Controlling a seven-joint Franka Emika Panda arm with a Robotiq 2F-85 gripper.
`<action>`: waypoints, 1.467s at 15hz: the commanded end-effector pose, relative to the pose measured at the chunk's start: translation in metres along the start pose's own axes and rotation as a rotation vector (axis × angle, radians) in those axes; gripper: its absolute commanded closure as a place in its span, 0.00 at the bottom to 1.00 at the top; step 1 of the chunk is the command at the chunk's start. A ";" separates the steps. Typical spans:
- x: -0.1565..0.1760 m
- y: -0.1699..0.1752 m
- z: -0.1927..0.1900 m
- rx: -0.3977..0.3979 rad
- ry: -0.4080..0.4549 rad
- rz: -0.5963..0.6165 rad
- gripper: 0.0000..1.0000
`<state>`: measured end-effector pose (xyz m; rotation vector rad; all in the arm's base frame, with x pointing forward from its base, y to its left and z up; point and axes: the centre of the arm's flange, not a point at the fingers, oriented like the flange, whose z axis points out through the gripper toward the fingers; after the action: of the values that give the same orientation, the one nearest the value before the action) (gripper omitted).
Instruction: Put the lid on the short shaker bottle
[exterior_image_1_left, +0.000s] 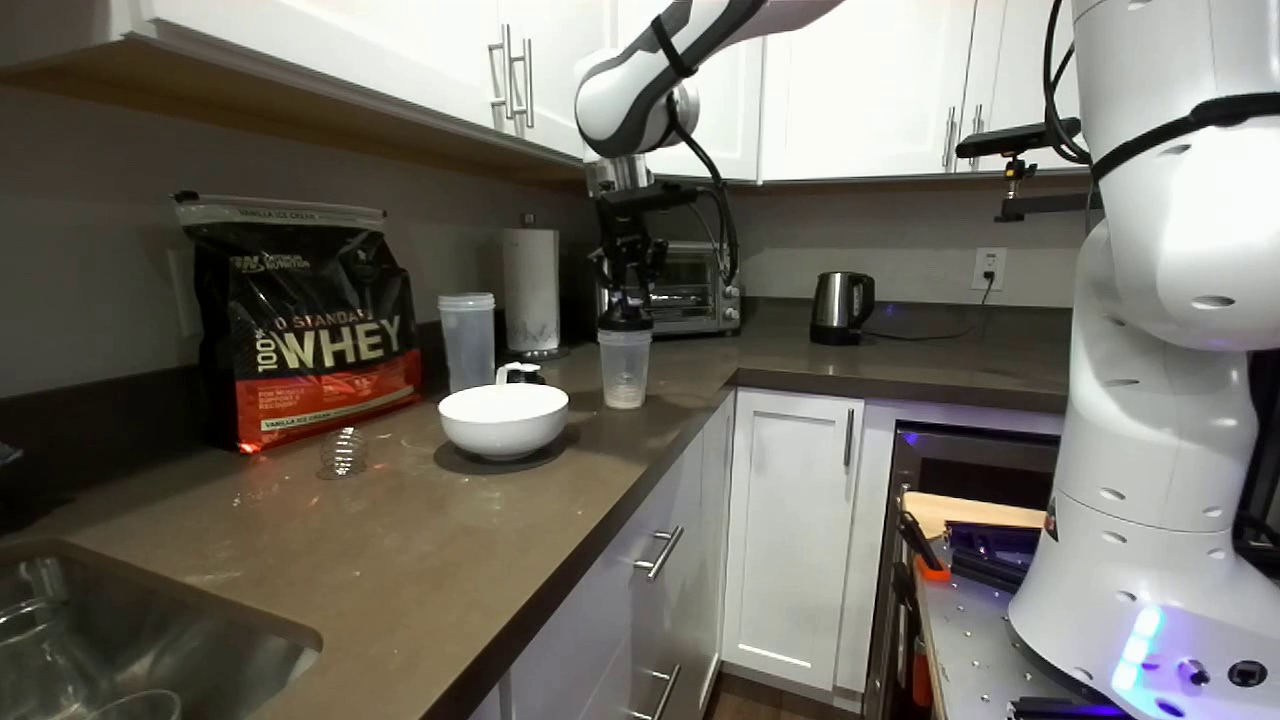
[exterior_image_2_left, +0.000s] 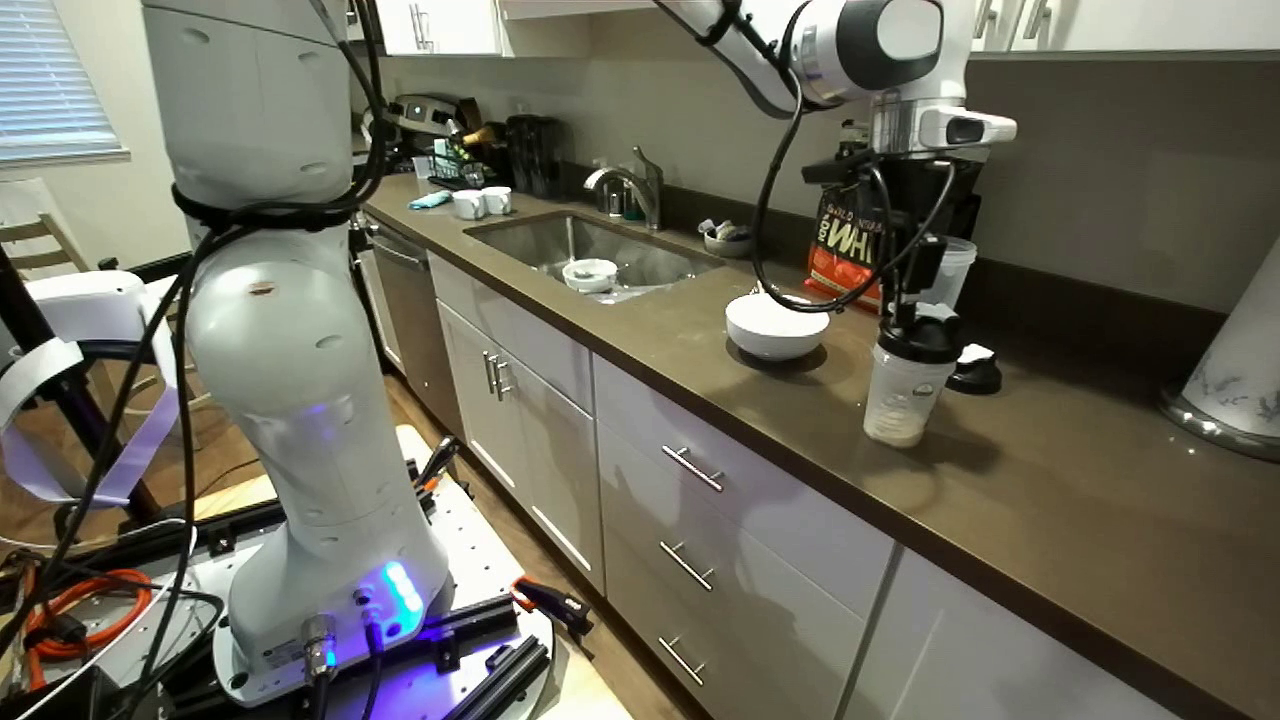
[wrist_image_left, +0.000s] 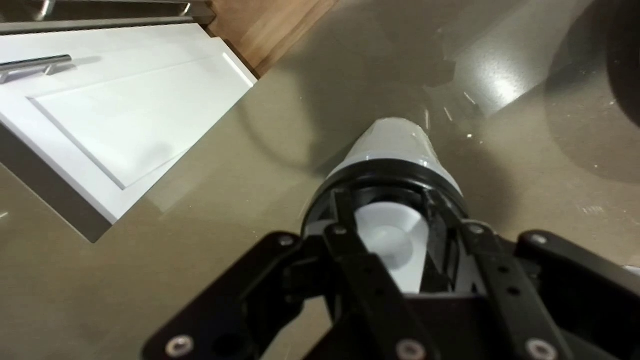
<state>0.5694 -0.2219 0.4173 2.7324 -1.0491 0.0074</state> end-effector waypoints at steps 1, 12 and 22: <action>0.000 0.001 -0.004 0.005 -0.018 -0.017 0.88; -0.001 -0.002 0.003 -0.004 -0.024 -0.021 0.88; -0.001 0.000 -0.007 0.003 -0.010 -0.024 0.07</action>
<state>0.5707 -0.2190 0.4144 2.7355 -1.0418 0.0000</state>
